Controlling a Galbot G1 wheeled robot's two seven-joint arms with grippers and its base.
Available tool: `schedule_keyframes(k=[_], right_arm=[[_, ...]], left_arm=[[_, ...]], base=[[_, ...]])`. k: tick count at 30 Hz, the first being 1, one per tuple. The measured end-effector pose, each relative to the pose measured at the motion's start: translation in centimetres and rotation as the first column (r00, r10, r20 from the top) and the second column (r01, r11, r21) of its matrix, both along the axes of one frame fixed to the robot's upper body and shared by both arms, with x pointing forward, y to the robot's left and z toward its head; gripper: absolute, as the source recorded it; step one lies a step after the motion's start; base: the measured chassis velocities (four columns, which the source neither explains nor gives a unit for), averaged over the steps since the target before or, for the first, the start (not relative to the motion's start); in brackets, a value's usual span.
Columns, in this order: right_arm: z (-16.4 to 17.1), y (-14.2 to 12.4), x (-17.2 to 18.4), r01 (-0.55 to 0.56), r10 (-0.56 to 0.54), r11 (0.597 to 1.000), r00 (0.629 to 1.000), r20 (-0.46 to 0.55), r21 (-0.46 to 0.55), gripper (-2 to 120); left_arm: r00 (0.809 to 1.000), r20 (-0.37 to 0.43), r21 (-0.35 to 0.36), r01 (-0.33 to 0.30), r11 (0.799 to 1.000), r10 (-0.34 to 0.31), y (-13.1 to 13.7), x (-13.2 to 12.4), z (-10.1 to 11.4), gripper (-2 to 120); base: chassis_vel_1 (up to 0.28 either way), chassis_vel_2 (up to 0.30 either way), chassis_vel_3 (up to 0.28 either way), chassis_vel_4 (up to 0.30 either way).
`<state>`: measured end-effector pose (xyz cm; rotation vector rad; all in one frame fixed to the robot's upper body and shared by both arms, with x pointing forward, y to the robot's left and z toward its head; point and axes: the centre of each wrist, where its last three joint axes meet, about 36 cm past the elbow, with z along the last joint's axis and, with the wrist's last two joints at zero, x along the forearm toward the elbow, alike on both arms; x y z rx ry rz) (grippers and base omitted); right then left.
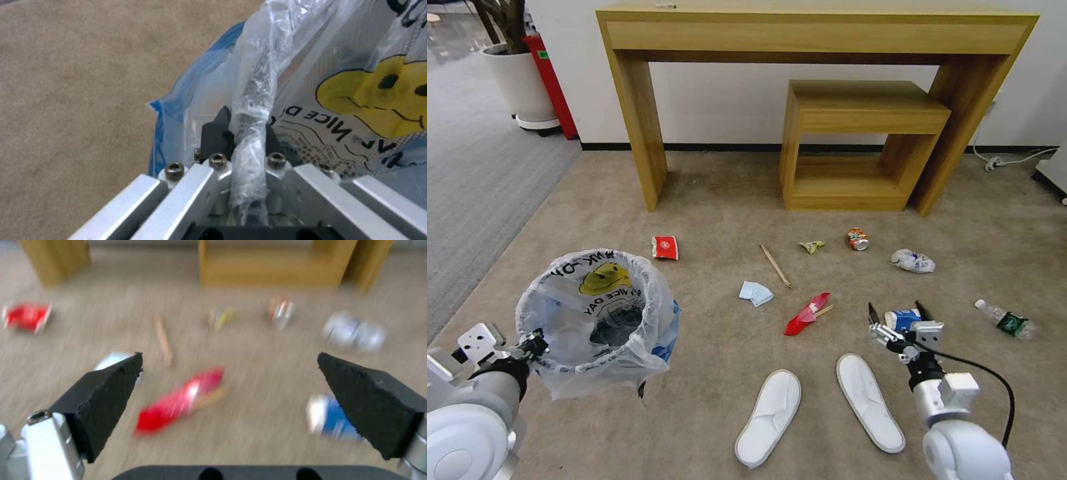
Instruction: Pick up the trash bin and place the garbage on the floor into it.
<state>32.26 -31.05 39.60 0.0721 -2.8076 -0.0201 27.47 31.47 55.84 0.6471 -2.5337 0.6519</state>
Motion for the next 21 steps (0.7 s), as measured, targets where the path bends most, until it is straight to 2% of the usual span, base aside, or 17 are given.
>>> schedule_keyframes(k=[2,3,6,7,9,16,21], right_arm=[[0.0,-0.1,1.2,-0.024,0.028,0.999,0.989,-0.147,0.026,100],[0.0,-0.1,1.2,-0.024,0.028,0.999,0.989,-0.147,0.026,100],[-1.0,0.2,2.9,-0.036,0.054,0.997,0.946,-0.320,0.064,100],[-1.0,0.2,2.9,-0.036,0.054,0.997,0.946,-0.320,0.064,100],[-1.5,0.5,3.8,-0.051,0.078,0.996,0.910,-0.408,0.078,100],[-4.0,1.1,6.0,-0.108,0.145,0.989,0.867,-0.477,0.104,100],[-6.6,1.8,7.6,-0.102,0.191,0.974,0.846,-0.499,0.201,100]], left_arm=[[1.000,-0.002,0.002,0.002,1.000,-0.002,-0.2,0.1,-0.1,1],[1.000,-0.002,0.002,0.002,1.000,-0.002,-0.2,0.1,-0.1,1],[1.000,-0.001,0.007,0.005,1.000,-0.005,-0.5,0.1,-0.1,1],[1.000,-0.001,0.007,0.005,1.000,-0.005,-0.5,0.1,-0.1,1],[1.000,-0.001,0.011,0.004,1.000,-0.004,-0.5,0.1,-0.1,1],[1.000,-0.008,0.019,-0.001,1.000,0.001,-1.0,0.1,-0.4,1],[1.000,-0.012,0.017,0.003,1.000,-0.003,-1.7,-0.1,-0.6,1]], base=[[0.000,0.000,0.000,0.000],[0.000,0.000,0.000,0.000],[0.000,0.000,0.000,0.000],[0.000,0.000,0.000,0.000],[0.000,0.000,0.000,0.000],[0.000,0.000,0.000,0.000],[0.000,0.000,0.000,0.000]])
